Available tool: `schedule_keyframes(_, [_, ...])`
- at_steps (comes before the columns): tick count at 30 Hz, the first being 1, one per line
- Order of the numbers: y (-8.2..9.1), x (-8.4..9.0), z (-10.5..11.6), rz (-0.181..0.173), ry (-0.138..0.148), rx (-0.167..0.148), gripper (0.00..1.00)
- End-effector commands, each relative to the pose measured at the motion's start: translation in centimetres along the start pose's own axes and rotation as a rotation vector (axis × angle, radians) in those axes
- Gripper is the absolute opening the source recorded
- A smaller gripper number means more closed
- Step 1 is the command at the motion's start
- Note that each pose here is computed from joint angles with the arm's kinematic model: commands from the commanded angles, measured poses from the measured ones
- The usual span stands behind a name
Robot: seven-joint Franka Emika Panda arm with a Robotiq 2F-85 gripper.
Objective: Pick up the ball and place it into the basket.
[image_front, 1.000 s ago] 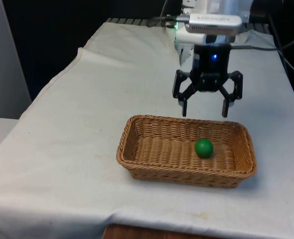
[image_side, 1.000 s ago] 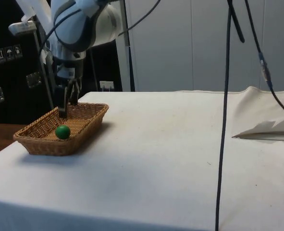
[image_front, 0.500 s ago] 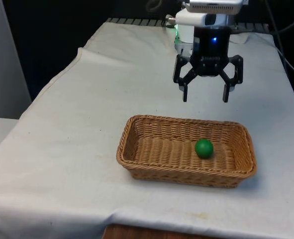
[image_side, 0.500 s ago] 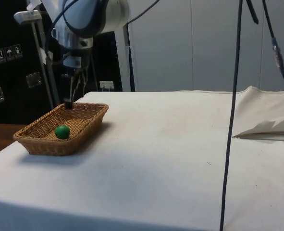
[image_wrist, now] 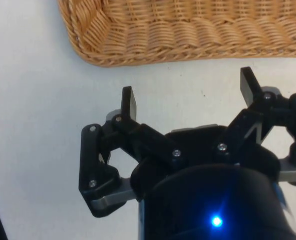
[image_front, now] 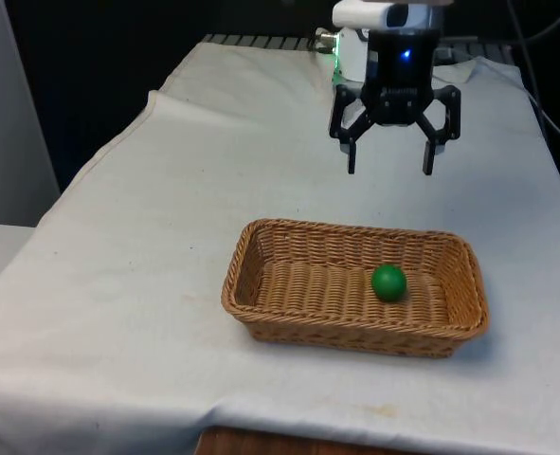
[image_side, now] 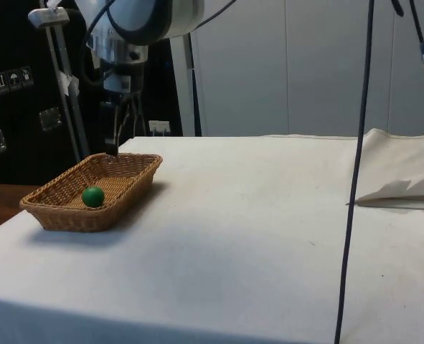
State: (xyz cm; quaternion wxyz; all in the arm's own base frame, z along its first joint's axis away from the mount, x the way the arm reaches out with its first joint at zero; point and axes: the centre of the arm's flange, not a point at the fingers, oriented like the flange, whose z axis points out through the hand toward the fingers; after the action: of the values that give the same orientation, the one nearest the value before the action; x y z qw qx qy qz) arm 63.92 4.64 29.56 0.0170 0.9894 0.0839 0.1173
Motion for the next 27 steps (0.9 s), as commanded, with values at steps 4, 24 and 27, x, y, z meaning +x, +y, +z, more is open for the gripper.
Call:
schedule_keyframes(4, [0.1,-0.7,-1.1,0.017,-0.006,-0.005,1.00])
schedule_keyframes(24, [0.1,-2.3,-1.3,0.083,-0.048,0.002,1.00])
schedule_keyframes(27, [-0.1,-2.3,-1.4,0.088,-0.047,0.012,1.00])
